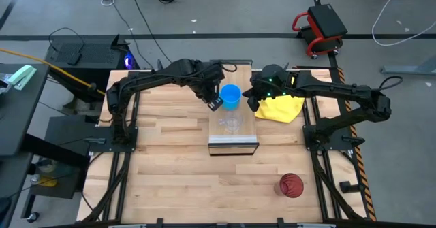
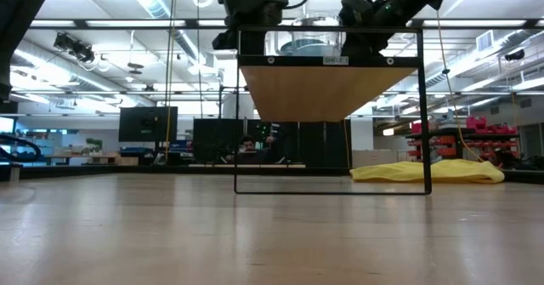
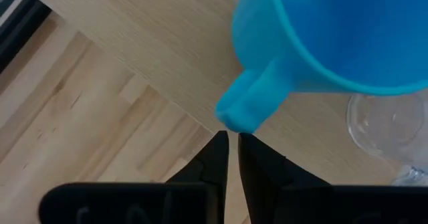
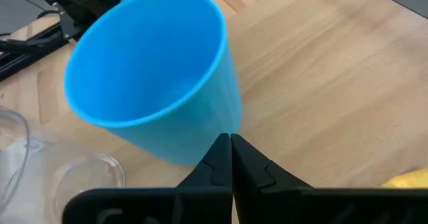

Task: Stack small to large cups/mugs on shelf
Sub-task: Put the blue mug on the shelf

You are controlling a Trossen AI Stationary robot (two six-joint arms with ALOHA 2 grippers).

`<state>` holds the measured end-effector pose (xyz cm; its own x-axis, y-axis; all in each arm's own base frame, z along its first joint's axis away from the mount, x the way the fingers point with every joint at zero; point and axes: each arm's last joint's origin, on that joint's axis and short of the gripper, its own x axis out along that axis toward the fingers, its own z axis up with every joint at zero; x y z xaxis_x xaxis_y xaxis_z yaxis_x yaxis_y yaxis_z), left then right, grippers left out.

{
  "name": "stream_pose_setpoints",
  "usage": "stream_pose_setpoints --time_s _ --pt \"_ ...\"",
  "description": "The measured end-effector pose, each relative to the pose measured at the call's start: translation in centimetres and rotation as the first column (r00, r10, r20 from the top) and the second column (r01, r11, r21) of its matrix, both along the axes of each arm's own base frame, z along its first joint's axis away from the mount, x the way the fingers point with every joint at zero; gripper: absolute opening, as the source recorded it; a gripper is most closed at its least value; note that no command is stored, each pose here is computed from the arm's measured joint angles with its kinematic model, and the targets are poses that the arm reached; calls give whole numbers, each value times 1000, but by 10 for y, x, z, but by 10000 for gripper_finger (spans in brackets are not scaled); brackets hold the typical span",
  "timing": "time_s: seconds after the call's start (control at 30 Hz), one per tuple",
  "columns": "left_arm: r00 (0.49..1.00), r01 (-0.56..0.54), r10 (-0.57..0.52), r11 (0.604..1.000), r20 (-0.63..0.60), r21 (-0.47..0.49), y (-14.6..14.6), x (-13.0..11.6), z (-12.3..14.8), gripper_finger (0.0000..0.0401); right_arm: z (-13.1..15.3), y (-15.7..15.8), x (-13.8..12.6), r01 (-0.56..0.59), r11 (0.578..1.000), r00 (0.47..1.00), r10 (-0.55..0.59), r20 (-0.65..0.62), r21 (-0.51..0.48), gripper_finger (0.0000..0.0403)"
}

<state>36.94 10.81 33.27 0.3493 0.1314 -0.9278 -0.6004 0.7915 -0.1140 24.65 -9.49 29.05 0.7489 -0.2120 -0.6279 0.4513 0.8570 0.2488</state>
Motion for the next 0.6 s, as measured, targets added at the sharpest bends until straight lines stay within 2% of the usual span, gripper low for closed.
stream_pose_setpoints --time_s 0.27,0.6 --pt "1000 -7 7 1000 25 4 4 1 1 39 0 8 3 -25 1000 1000 25 0 1 0" --pt "999 11 -10 1000 45 -14 4 3 1 37 0 11 4 14 1000 1000 -14 -9 -11 0"
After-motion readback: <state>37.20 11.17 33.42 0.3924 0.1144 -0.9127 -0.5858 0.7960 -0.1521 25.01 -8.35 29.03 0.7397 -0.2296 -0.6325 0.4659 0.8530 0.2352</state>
